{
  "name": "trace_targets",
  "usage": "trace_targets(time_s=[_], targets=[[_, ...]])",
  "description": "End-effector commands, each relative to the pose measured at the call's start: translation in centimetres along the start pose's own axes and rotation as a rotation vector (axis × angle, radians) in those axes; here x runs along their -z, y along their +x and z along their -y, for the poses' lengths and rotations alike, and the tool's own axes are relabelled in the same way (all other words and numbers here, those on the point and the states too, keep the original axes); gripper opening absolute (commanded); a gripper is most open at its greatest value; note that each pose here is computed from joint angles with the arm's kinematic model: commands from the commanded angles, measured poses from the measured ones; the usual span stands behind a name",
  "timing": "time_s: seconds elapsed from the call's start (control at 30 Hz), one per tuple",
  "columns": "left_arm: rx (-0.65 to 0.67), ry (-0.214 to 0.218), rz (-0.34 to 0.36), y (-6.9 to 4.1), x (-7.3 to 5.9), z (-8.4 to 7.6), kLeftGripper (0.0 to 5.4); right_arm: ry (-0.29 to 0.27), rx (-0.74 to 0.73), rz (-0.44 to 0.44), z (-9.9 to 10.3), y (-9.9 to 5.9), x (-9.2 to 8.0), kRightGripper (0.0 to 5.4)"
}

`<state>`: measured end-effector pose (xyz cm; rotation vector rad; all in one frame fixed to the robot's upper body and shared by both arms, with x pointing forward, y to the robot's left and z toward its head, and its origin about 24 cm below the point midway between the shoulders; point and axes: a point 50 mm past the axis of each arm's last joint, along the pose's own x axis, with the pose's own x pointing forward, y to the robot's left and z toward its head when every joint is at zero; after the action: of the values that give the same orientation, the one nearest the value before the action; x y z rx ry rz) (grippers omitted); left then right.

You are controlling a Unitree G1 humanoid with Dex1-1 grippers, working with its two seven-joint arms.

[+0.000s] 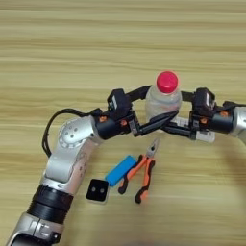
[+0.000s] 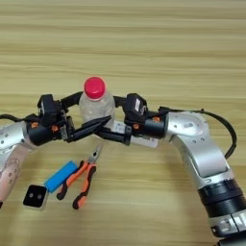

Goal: Move the objects on the table

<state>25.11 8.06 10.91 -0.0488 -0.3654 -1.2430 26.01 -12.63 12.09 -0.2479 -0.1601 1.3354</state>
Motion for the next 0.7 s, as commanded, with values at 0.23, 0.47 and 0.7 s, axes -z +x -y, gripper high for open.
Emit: trace_targets(time_s=[0.23,0.47,0.7], targets=[[-0.011,0.029,0.032,0.53,-0.38,-0.26,3.52,-0.013,-0.015,0.004,0.01,0.06,-0.37,3.28],[-0.021,0.033,0.036,0.5,-0.35,-0.36,4.29,-0.008,-0.001,0.005,0.07,-0.08,-0.23,3.15],[-0.031,0.034,0.045,0.4,-0.51,-0.52,5.0,-0.001,0.02,0.004,0.26,-0.31,0.0,3.15]])
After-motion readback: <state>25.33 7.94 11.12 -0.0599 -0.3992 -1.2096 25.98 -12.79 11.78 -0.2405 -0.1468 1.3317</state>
